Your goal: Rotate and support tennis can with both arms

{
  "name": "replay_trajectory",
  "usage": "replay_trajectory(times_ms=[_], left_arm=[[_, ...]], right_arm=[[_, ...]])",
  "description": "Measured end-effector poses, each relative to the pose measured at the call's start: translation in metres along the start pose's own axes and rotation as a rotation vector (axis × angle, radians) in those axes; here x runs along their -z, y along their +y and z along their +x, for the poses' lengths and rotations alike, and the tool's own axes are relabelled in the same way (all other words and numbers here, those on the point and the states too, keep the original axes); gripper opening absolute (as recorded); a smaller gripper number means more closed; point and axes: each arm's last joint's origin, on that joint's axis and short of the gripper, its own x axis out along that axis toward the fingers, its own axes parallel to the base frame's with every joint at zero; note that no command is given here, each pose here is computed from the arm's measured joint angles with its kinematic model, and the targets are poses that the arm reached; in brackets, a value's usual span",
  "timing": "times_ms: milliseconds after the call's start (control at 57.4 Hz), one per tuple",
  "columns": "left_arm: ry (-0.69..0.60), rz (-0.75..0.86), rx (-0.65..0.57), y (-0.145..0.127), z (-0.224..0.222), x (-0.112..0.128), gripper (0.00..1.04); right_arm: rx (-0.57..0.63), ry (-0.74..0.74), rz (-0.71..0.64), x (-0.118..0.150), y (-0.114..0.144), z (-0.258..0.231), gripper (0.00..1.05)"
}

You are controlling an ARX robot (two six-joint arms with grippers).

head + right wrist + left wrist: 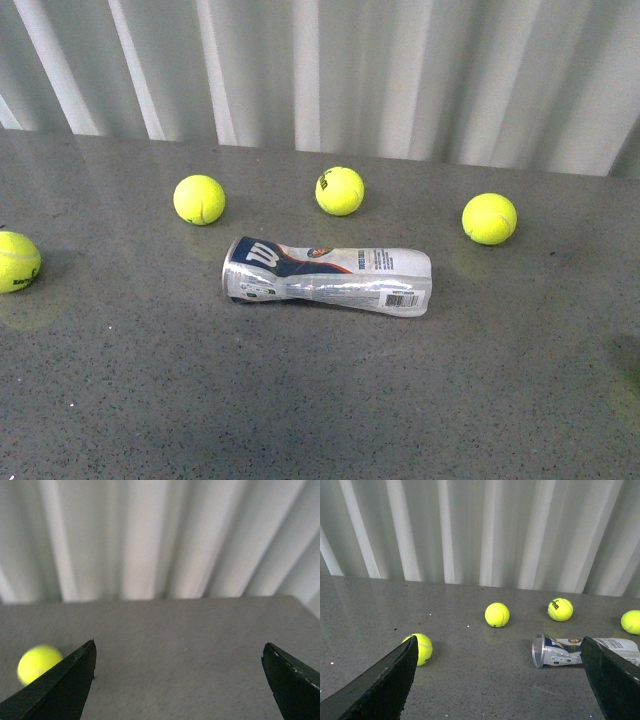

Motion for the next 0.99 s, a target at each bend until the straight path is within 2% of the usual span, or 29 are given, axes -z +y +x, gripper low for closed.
replay_trajectory(times_ms=[157, 296, 314, 331, 383, 436, 505, 558, 732, 802, 993], left_arm=[[0.0, 0.0, 0.0, 0.0, 0.0, 0.0, 0.98], [0.0, 0.0, 0.0, 0.0, 0.0, 0.0, 0.98], [0.0, 0.0, 0.0, 0.0, 0.0, 0.0, 0.98], [-0.001, 0.0, 0.002, 0.0, 0.0, 0.0, 0.98], [0.0, 0.0, 0.002, 0.0, 0.0, 0.0, 0.98], [0.0, 0.0, 0.002, 0.0, 0.0, 0.0, 0.98], [0.0, 0.0, -0.002, 0.0, 0.0, 0.0, 0.98], [0.0, 0.0, -0.002, 0.0, 0.0, 0.0, 0.98], [0.001, 0.0, 0.0, 0.0, 0.0, 0.0, 0.98], [0.001, 0.0, 0.001, 0.0, 0.0, 0.0, 0.98], [0.001, 0.0, 0.0, 0.0, 0.0, 0.0, 0.98]], right_arm=[[0.041, -0.263, 0.05, -0.04, -0.007, -0.07, 0.97], [0.019, -0.358, 0.087, -0.046, -0.008, -0.108, 0.97], [-0.006, -0.357, 0.082, -0.047, -0.007, -0.109, 0.97], [-0.102, -0.339, 0.034, -0.049, -0.006, -0.108, 0.92], [-0.245, -0.27, -0.016, -0.053, -0.007, -0.107, 0.83], [-0.38, -0.126, -0.028, -0.042, -0.008, -0.109, 0.75], [-0.452, 0.063, -0.024, -0.013, -0.01, -0.113, 0.62], [-0.463, 0.136, -0.014, 0.004, -0.011, -0.114, 0.53], [-0.445, 0.177, 0.035, 0.034, -0.016, -0.116, 0.21], [-0.466, 0.16, 0.05, 0.043, -0.024, -0.115, 0.03], [-0.438, 0.176, 0.05, 0.064, -0.026, -0.117, 0.03]])
